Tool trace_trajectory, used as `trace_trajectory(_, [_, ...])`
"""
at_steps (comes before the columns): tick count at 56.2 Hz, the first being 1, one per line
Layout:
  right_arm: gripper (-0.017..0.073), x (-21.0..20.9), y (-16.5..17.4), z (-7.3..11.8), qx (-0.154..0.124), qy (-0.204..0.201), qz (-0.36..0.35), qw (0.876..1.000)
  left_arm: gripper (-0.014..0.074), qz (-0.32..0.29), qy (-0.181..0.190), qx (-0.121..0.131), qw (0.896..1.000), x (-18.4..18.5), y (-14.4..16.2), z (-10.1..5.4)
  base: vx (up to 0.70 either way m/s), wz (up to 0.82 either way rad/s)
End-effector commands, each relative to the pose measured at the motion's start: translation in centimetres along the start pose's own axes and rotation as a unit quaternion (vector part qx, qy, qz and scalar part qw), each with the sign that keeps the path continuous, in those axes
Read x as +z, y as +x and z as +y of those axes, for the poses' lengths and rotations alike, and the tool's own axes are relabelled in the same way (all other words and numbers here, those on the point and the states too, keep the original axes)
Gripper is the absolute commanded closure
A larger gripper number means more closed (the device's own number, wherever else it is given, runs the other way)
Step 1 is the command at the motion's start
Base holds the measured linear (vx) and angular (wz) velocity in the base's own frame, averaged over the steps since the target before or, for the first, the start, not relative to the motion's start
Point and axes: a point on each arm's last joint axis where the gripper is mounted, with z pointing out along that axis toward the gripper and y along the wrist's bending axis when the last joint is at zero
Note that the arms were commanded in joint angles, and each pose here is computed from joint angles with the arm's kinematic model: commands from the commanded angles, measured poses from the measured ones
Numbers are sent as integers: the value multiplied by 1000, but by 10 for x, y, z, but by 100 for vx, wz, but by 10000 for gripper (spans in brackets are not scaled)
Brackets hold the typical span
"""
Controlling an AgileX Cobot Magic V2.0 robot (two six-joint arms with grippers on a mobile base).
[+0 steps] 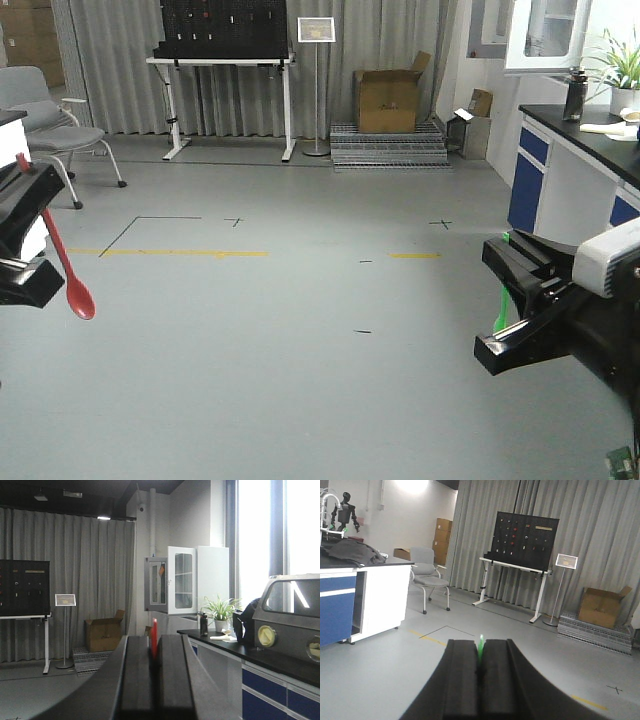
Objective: Sort red and green spoons into left cabinet
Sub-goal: 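Drive the base away from the bench holding both spoons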
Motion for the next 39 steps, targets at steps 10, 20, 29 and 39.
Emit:
trace_trajectory(10, [568,-3,-22,-2,-1,1,-62,998,600,-56,12,-3,998,0,-21,-4,44,6])
trace_trajectory(20, [568,-3,-22,-2,-1,1,-62,998,600,-56,12,-3,998,0,-21,-4,46,5])
trace_trajectory(29, [568,-3,-22,-2,-1,1,-62,998,600,-56,12,-3,998,0,-21,-4,47,4])
trace_trajectory(39, [568,-3,-22,-2,-1,1,-62,998,600,-56,12,-3,998,0,-21,-4,50,5])
